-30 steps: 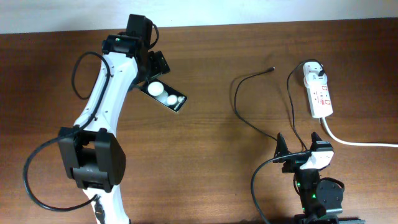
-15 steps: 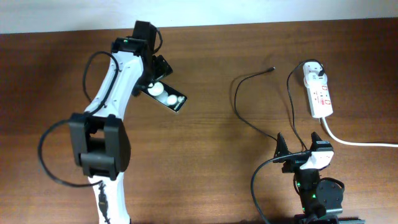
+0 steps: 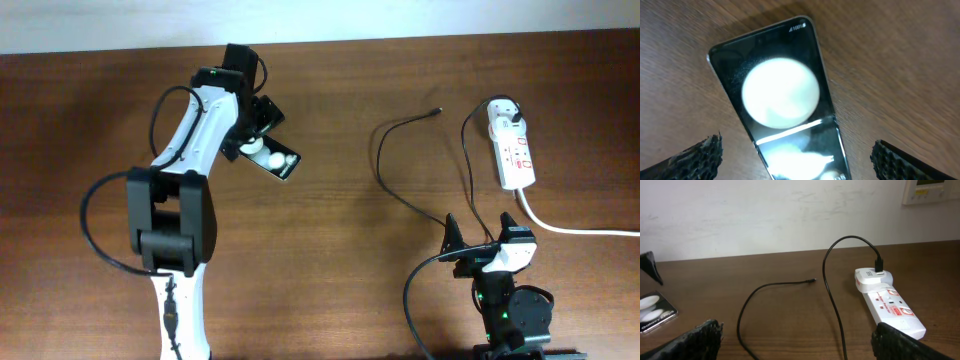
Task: Plug charger to phone and switch on socket
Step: 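Lower the left gripper and close it on the phone's sides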
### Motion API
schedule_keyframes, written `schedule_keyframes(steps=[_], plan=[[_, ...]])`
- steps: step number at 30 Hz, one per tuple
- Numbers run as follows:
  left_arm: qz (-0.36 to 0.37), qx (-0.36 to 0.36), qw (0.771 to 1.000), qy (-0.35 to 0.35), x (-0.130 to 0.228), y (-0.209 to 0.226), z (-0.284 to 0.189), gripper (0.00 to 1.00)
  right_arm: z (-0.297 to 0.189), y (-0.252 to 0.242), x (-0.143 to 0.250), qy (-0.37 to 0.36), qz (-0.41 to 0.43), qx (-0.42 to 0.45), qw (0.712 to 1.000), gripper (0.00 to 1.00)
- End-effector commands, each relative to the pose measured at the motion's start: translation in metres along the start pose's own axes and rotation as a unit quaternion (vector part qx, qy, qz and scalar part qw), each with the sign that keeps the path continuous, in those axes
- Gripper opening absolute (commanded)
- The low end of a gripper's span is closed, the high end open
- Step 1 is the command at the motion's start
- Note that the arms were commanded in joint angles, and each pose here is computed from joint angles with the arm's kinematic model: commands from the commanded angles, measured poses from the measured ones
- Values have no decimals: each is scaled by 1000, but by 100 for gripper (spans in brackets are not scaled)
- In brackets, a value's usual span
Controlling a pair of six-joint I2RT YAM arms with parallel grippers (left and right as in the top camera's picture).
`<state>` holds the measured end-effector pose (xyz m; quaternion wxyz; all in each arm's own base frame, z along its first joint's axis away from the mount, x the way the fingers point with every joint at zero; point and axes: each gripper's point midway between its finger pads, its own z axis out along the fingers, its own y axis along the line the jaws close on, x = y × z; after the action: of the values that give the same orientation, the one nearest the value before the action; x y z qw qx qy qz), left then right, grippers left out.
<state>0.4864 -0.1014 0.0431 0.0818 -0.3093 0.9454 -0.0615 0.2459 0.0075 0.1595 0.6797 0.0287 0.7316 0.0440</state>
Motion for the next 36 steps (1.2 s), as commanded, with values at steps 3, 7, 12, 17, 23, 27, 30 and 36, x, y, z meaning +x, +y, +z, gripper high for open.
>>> schedule_keyframes(steps=[3, 7, 12, 17, 23, 27, 30, 36], plan=[[-4, -16, 1000, 17, 6, 2, 29, 99, 0, 1, 4, 4, 2, -2, 1000, 99], [-46, -19, 999, 18, 7, 3, 31, 99, 0, 1, 4, 4, 2, -2, 1000, 99], [-45, -30, 998, 27, 12, 7, 47, 99, 0, 1, 4, 4, 2, -2, 1000, 99], [-45, -67, 995, 59, 28, 23, 88, 98, 0, 1, 4, 4, 2, -2, 1000, 99], [-14, -85, 994, 71, 37, 29, 92, 84, 0, 1, 4, 4, 2, -2, 1000, 99], [19, -93, 992, 82, 41, 34, 91, 84, 0, 1, 4, 4, 2, -2, 1000, 99], [65, -90, 990, 87, 42, 35, 91, 84, 0, 1, 4, 4, 2, -2, 1000, 99], [291, -73, 947, 115, 45, 39, 89, 94, 0, 1, 4, 4, 2, -2, 1000, 99]])
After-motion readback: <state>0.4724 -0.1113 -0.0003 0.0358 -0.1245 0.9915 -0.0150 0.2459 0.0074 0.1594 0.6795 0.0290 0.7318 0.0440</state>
